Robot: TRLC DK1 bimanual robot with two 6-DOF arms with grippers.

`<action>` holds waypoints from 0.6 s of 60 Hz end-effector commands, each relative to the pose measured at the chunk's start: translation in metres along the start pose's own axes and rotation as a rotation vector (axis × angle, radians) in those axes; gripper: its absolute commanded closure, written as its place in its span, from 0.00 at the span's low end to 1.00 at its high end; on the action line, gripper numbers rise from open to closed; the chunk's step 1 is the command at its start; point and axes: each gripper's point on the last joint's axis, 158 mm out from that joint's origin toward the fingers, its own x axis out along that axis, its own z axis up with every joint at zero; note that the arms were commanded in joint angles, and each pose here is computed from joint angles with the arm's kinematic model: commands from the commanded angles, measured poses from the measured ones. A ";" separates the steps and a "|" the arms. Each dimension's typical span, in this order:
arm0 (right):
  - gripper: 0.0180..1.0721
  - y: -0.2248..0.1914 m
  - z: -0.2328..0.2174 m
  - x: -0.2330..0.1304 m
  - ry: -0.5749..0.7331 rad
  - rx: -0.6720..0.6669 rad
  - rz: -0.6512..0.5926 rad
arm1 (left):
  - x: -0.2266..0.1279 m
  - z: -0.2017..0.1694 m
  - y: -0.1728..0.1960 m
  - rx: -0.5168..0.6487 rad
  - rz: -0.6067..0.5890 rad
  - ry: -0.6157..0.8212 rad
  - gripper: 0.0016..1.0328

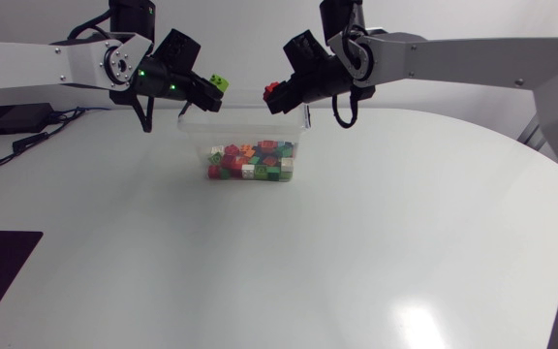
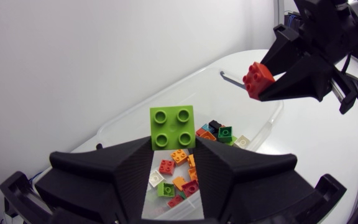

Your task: Place the duplo bricks in the container

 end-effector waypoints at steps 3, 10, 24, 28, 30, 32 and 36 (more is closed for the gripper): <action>0.44 -0.005 -0.011 0.020 0.027 0.031 -0.005 | 0.012 0.011 0.018 -0.039 0.028 -0.059 0.63; 0.38 -0.008 -0.010 0.022 0.027 0.024 -0.020 | 0.031 0.009 0.030 -0.056 0.038 -0.060 0.61; 0.05 -0.007 -0.006 0.009 0.026 0.008 -0.031 | 0.042 -0.005 0.042 -0.062 0.089 -0.030 0.04; 0.05 -0.006 -0.002 0.000 0.020 0.001 -0.040 | 0.029 -0.001 0.045 -0.062 0.100 -0.041 0.04; 0.05 -0.005 0.000 -0.007 0.015 -0.004 -0.043 | 0.019 0.003 0.048 -0.060 0.114 -0.062 0.04; 0.05 -0.005 0.002 -0.011 0.010 -0.006 -0.052 | 0.010 0.008 0.050 -0.059 0.126 -0.080 0.04; 0.05 -0.007 0.006 -0.024 0.001 -0.025 -0.082 | -0.006 0.013 0.051 -0.059 0.136 -0.089 0.04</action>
